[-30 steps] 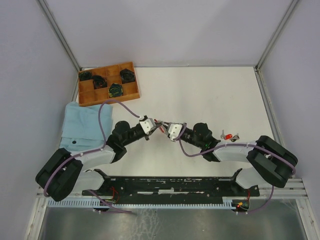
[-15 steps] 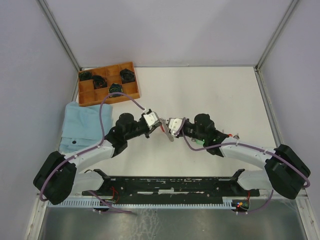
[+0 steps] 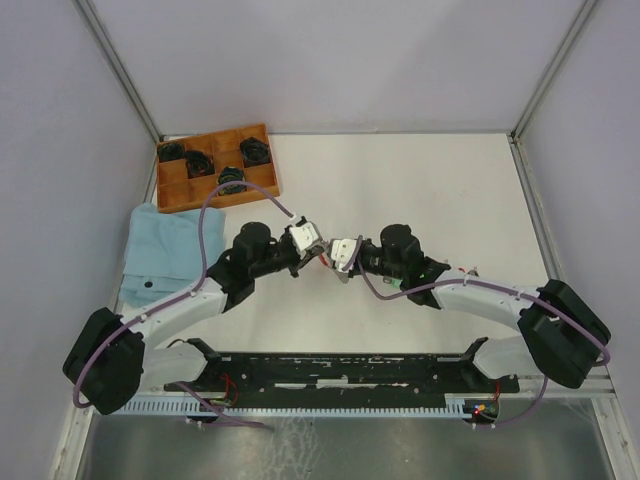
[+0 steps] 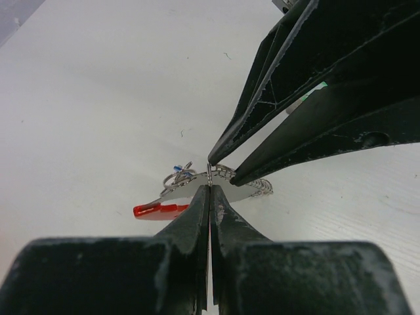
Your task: Put the keys on the keyring
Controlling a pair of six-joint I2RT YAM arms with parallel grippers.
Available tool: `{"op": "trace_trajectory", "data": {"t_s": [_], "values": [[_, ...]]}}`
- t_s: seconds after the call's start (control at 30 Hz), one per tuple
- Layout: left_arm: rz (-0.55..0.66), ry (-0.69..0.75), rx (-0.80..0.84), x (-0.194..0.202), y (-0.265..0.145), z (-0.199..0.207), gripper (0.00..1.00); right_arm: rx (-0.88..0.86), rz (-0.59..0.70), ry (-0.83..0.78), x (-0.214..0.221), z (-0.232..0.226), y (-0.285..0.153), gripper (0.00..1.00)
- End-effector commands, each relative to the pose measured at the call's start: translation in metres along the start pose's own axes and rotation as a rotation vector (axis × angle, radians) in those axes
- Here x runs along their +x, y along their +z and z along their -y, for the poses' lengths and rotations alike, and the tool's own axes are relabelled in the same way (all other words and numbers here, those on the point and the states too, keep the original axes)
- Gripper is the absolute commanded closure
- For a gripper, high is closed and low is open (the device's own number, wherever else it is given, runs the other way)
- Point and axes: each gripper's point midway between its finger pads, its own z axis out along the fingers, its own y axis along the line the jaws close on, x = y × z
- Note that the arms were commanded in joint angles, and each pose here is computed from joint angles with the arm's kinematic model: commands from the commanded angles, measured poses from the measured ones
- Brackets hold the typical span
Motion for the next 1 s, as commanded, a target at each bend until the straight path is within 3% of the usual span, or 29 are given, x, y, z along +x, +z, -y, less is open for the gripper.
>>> {"op": "trace_trajectory", "data": {"t_s": [0.0,0.63,0.97], "values": [[0.056,0.041,0.015,-0.030,-0.005,0.002,0.97,0.044,0.076,-0.052,-0.028,0.025,0.004,0.71],[0.016,0.056,0.031,-0.032,-0.004,0.005,0.97,-0.051,0.077,-0.067,-0.030,0.018,0.002,0.70],[0.012,0.061,0.054,-0.032,-0.003,0.010,0.97,-0.072,0.074,-0.064,-0.028,0.016,0.006,0.78]]}}
